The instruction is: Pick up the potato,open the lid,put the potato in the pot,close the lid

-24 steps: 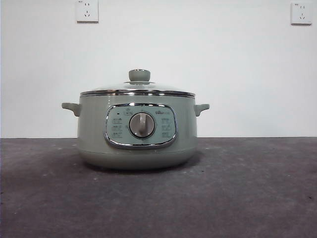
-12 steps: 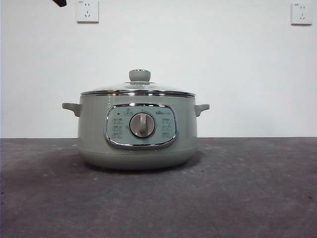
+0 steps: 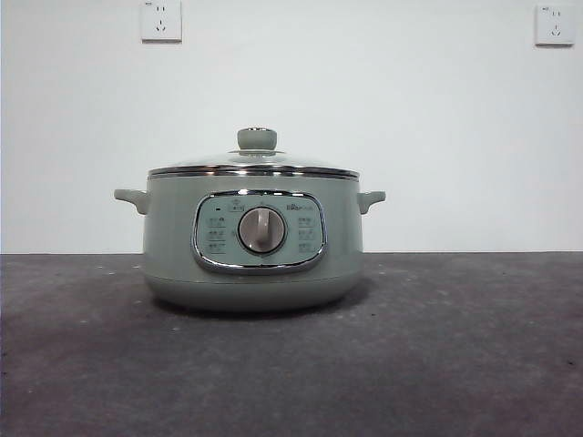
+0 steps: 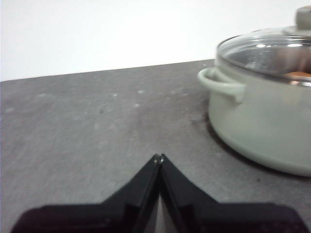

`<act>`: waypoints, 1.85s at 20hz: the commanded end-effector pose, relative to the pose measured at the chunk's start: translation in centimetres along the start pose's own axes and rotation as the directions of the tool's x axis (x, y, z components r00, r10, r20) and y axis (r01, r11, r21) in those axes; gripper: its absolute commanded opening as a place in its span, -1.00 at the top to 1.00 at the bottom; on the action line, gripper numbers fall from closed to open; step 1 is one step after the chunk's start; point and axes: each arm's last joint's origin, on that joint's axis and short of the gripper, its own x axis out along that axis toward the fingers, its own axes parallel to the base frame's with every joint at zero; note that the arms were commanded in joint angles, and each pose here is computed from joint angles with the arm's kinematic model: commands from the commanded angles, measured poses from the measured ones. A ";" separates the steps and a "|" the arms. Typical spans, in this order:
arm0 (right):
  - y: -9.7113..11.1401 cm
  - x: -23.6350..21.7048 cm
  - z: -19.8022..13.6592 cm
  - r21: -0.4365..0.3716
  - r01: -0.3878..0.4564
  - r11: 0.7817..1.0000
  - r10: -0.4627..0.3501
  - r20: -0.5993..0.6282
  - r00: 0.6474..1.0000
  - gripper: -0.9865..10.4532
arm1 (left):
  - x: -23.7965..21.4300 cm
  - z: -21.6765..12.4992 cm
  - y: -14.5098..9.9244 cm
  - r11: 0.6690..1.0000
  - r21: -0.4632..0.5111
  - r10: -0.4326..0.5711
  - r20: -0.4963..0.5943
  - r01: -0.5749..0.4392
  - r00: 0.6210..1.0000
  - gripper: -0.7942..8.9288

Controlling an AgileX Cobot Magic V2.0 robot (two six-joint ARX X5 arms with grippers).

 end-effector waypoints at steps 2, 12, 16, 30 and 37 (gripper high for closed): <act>0.0 0.2 -0.1 0.009 0.005 1.000 -0.005 -0.009 1.000 0.85 | -0.7 -1.1 0.4 0.999 -0.034 0.043 0.026 -0.042 0.999 0.84; 0.0 0.2 -0.1 0.009 0.005 1.000 -0.005 -0.010 1.000 0.85 | -2.0 -2.2 1.4 0.991 0.011 0.132 -0.049 -0.131 0.990 0.84; 0.0 0.2 -0.1 0.009 0.005 1.000 -0.005 -0.009 1.000 0.85 | -1.9 -2.1 1.3 0.993 0.010 0.115 -0.041 -0.115 0.992 0.84; 0.0 0.1 -0.2 0.009 0.005 1.000 -0.005 -0.004 1.000 0.85 | -1.6 -2.6 1.3 0.994 0.009 0.107 -0.109 -0.107 0.988 0.84; -3.8 3.4 -1.5 0.181 0.182 0.966 -0.239 0.375 0.896 0.85 | -1.6 -2.6 1.3 0.994 0.009 0.108 -0.111 -0.107 0.988 0.84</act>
